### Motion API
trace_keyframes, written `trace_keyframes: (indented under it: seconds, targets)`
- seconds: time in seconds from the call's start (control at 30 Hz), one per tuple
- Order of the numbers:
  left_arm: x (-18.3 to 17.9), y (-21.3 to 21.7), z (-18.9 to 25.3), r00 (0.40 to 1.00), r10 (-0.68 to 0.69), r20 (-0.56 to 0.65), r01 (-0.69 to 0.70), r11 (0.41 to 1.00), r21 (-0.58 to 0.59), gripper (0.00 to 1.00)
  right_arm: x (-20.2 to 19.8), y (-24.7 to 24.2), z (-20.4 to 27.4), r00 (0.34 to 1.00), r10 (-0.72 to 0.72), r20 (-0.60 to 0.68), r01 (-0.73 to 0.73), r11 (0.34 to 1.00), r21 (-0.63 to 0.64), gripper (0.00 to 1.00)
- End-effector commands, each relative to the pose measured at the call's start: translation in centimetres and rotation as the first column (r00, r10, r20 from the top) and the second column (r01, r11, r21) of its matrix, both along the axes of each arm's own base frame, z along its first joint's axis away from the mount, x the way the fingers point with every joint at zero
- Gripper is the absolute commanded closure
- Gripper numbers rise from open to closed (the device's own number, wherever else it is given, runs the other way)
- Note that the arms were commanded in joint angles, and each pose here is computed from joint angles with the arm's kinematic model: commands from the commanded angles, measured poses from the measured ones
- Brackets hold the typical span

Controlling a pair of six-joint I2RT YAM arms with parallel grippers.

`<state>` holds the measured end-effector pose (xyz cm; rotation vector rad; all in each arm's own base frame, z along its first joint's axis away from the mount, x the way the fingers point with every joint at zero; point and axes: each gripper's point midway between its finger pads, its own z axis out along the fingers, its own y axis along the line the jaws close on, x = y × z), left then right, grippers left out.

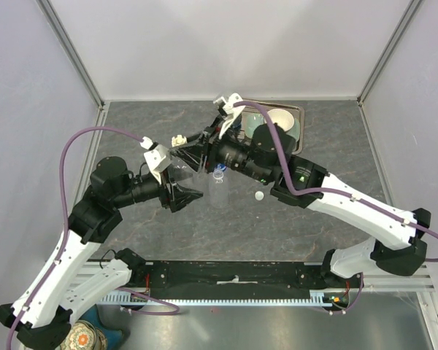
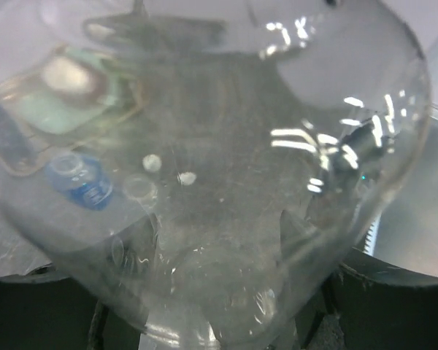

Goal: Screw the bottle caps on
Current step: Screw the bottle cap onto the plastic bottle.

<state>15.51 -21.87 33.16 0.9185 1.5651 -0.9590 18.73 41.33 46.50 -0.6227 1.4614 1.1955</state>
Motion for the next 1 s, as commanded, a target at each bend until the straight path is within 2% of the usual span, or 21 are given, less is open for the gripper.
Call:
trace_keyframes:
  seconds: [0.0, 0.03, 0.07, 0.1, 0.13, 0.17, 0.37, 0.5, 0.53, 0.57, 0.6, 0.63, 0.7, 0.73, 0.77, 0.8, 0.87, 0.9, 0.93, 0.97]
  targets:
    - [0.0, 0.7, 8.0, 0.954, 0.049, 0.295, -0.014, 0.993, -0.121, 0.87, 5.5, -0.5, -8.0, 0.893, -0.449, -0.023, 0.421, 0.854, -0.304, 0.99]
    - [0.3, 0.8, 7.8, 0.954, 0.063, 0.295, -0.03, 0.993, -0.117, 0.87, 4.4, 0.2, -7.8, 0.894, -0.448, -0.005, 0.424, 0.848, -0.319, 0.94]
    - [0.9, 1.1, 7.8, 0.949, 0.098, 0.299, -0.066, 0.991, -0.115, 0.86, 4.9, 0.5, -8.7, 0.866, -0.5, 0.025, 0.475, 0.805, -0.356, 0.89]
    - [1.2, 1.3, 7.5, 0.949, 0.114, 0.295, -0.085, 0.99, -0.109, 0.86, 4.6, 0.4, -7.4, 0.863, -0.504, 0.036, 0.481, 0.799, -0.361, 0.82]
    - [1.4, 1.4, 7.5, 0.947, 0.125, 0.297, -0.097, 0.989, -0.107, 0.87, 4.2, 0.7, -7.2, 0.866, -0.498, 0.039, 0.476, 0.8, -0.366, 0.72]
    - [1.6, 1.5, 7.3, 0.945, 0.129, 0.301, -0.104, 0.99, -0.097, 0.86, 4.1, 0.8, -6.9, 0.868, -0.496, 0.036, 0.473, 0.801, -0.366, 0.49]
    - [1.1, 1.5, 6.6, 0.952, 0.115, 0.284, -0.091, 0.991, -0.095, 0.87, 1.4, -1.2, -0.3, 0.939, -0.341, 0.044, 0.341, 0.912, -0.226, 0.16]
    - [1.0, 1.3, 6.1, 0.959, 0.105, 0.265, -0.082, 0.992, -0.095, 0.87, 0.0, -3.5, 1.1, 0.982, -0.168, 0.082, 0.183, 0.954, -0.237, 0.07]
    - [1.0, 1.3, 6.2, 0.958, 0.108, 0.264, -0.085, 0.991, -0.099, 0.87, -1.7, -3.2, 1.1, 0.996, -0.048, 0.078, 0.066, 0.968, -0.241, 0.07]
    - [0.9, 1.1, 6.1, 0.962, 0.098, 0.254, -0.075, 0.992, -0.101, 0.87, -2.5, -4.1, 1.6, 0.994, 0.01, 0.106, 0.016, 0.97, -0.241, 0.07]
    - [0.7, 1.0, 6.1, 0.964, 0.087, 0.252, -0.063, 0.993, -0.102, 0.86, -3.4, -4.3, 0.7, 0.989, 0.109, 0.099, -0.079, 0.96, -0.268, 0.07]
    - [0.4, 0.8, 6.1, 0.967, 0.064, 0.247, -0.04, 0.994, -0.101, 0.86, -6.6, -4.2, 0.7, 0.949, 0.298, 0.101, -0.262, 0.927, -0.268, 0.07]
    - [0.0, 0.4, 5.9, 0.972, 0.03, 0.235, -0.006, 0.995, -0.1, 0.86, -8.5, -5.5, 0.7, 0.903, 0.399, 0.16, -0.343, 0.893, -0.292, 0.09]
    - [-0.7, 0.1, 5.7, 0.973, -0.016, 0.231, 0.039, 0.995, -0.096, 0.86, -9.2, -5.8, 0.8, 0.883, 0.438, 0.168, -0.379, 0.877, -0.294, 0.09]
    - [-1.1, -0.2, 5.7, 0.974, -0.044, 0.224, 0.068, 0.993, -0.097, 0.86, -10.7, -6.6, 1.2, 0.833, 0.508, 0.219, -0.439, 0.848, -0.299, 0.08]
    - [-1.7, -0.5, 5.5, 0.971, -0.087, 0.223, 0.11, 0.99, -0.093, 0.86, -10.7, -6.9, 1.5, 0.824, 0.516, 0.234, -0.445, 0.845, -0.297, 0.08]
    - [-4.7, -1.2, 5.3, 0.936, -0.265, 0.231, 0.289, 0.954, -0.079, 0.86, -11.3, -7.3, 2.1, 0.794, 0.556, 0.248, -0.488, 0.825, -0.286, 0.07]
    - [-5.8, -1.4, 5.0, 0.913, -0.339, 0.227, 0.363, 0.929, -0.07, 0.86, -11.0, -7.6, 2.9, 0.785, 0.56, 0.266, -0.494, 0.824, -0.277, 0.08]
    - [-8.4, -1.4, 4.8, 0.848, -0.478, 0.229, 0.503, 0.862, -0.064, 0.86, -10.7, -7.2, 2.8, 0.777, 0.573, 0.26, -0.508, 0.815, -0.278, 0.09]
    - [-9.4, -1.3, 4.4, 0.817, -0.535, 0.215, 0.559, 0.827, -0.064, 0.86, -10.7, -7.1, 2.9, 0.767, 0.587, 0.258, -0.525, 0.806, -0.273, 0.09]
